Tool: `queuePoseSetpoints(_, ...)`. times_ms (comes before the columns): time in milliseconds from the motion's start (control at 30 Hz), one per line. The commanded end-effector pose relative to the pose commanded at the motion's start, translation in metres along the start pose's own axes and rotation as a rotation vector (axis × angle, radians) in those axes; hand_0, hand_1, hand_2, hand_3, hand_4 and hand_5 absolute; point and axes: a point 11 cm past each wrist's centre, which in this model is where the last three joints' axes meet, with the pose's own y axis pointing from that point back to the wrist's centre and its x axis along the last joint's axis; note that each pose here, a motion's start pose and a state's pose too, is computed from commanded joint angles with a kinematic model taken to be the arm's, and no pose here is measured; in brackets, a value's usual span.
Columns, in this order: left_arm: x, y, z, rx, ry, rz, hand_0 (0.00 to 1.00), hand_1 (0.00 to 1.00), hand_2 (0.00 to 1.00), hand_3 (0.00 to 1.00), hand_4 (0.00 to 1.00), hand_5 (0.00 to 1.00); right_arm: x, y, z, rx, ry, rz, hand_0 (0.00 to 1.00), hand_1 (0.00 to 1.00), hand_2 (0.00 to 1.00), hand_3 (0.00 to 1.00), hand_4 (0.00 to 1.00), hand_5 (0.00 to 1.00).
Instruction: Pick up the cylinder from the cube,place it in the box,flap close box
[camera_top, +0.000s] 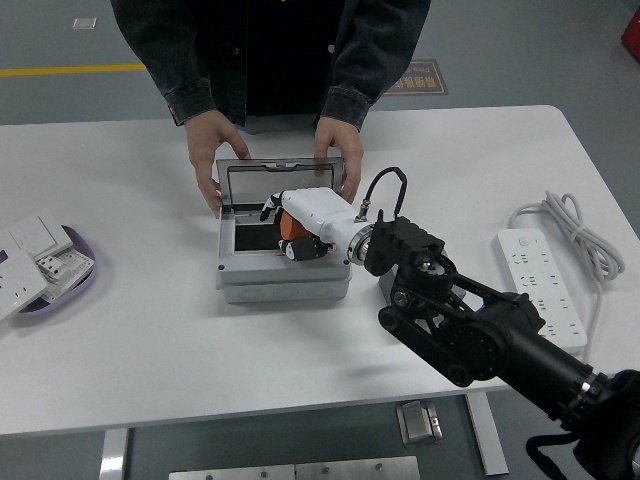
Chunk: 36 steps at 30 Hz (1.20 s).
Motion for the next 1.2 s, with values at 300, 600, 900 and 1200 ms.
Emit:
queuePoseSetpoints(300,-0.001,0.000,0.000,0.001,-0.001,-0.001,0.606,0.583,0.558,0.599,0.666,0.295,-0.002,0.001,0.000,0.006,-0.044,0.004,0.851,0.726,0.724,0.785,0.744,0.148)
queuePoseSetpoints(600,-0.002,0.000,0.000,0.000,0.000,-0.004,0.605,0.582,0.558,0.599,0.666,0.296,-0.002,0.004,-0.010,0.075,-0.210,0.027,0.848,0.723,0.722,0.778,0.769,0.170)
queuePoseSetpoints(900,-0.003,0.000,-0.002,0.002,-0.001,-0.007,0.605,0.582,0.558,0.599,0.663,0.295,0.032,0.011,-0.022,0.168,-0.401,0.117,0.824,0.699,0.702,0.768,0.786,0.187)
queuePoseSetpoints(1200,-0.001,0.000,-0.001,0.003,-0.006,-0.003,0.605,0.583,0.557,0.598,0.662,0.297,0.083,0.001,0.016,0.080,-0.343,0.181,0.818,0.691,0.696,0.757,0.783,0.192)
